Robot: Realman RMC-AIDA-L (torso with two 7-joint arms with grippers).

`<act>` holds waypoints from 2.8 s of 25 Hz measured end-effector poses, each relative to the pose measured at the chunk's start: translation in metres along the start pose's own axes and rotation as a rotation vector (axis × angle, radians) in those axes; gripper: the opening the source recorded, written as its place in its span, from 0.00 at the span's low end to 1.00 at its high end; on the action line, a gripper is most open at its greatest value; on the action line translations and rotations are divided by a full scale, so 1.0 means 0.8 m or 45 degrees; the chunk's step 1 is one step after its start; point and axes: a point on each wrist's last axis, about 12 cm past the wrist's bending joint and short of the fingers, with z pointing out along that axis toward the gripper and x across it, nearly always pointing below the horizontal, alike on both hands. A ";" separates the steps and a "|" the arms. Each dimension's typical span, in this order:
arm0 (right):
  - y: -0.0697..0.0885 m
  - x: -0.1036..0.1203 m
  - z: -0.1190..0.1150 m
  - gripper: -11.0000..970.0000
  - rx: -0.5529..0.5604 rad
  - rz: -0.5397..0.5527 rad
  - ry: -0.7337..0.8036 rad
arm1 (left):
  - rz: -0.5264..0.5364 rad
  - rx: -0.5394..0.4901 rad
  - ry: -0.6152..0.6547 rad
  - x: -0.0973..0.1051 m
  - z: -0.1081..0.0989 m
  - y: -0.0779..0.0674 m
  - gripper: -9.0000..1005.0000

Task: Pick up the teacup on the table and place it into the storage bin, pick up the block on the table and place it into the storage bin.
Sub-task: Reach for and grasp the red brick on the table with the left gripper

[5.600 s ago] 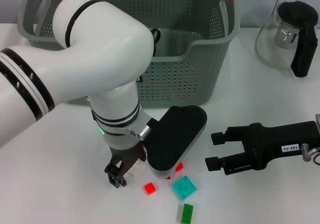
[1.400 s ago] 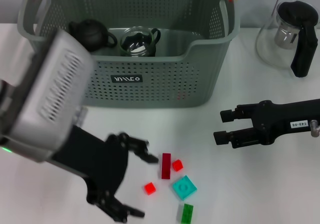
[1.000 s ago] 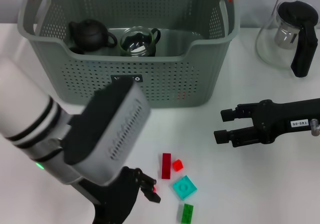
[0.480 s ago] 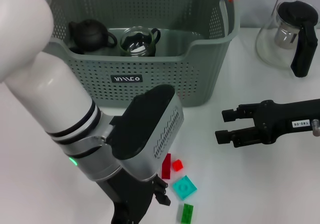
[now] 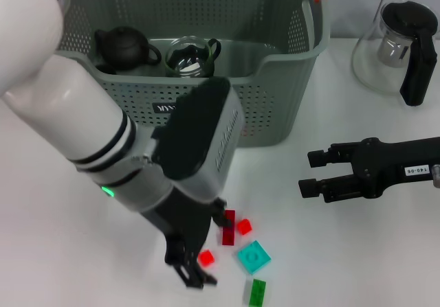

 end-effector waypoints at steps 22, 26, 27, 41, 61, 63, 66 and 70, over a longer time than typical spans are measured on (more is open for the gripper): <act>0.000 0.001 0.000 0.90 0.004 0.002 -0.003 | 0.018 -0.168 0.127 -0.012 0.031 0.031 0.90; 0.000 0.001 0.000 0.90 0.004 0.001 -0.003 | 0.012 -0.156 0.148 -0.015 0.038 0.032 0.90; 0.000 0.001 0.000 0.90 0.005 0.001 -0.003 | 0.011 -0.157 0.158 -0.015 0.040 0.032 0.90; -0.002 -0.002 -0.002 0.90 0.010 -0.007 -0.001 | 0.009 -0.176 0.212 -0.020 0.054 0.033 0.90; -0.002 0.000 -0.002 0.90 0.014 -0.004 -0.001 | 0.031 -0.182 0.240 -0.024 0.065 0.031 0.90; -0.002 0.000 -0.002 0.90 0.014 -0.004 -0.001 | 0.028 -0.180 0.243 -0.023 0.066 0.031 0.90; -0.002 0.000 -0.002 0.90 0.014 -0.004 -0.001 | 0.023 -0.176 0.249 -0.022 0.068 0.032 0.90; -0.002 0.000 -0.002 0.90 0.013 -0.004 -0.002 | 0.030 -0.173 0.253 -0.023 0.069 0.032 0.90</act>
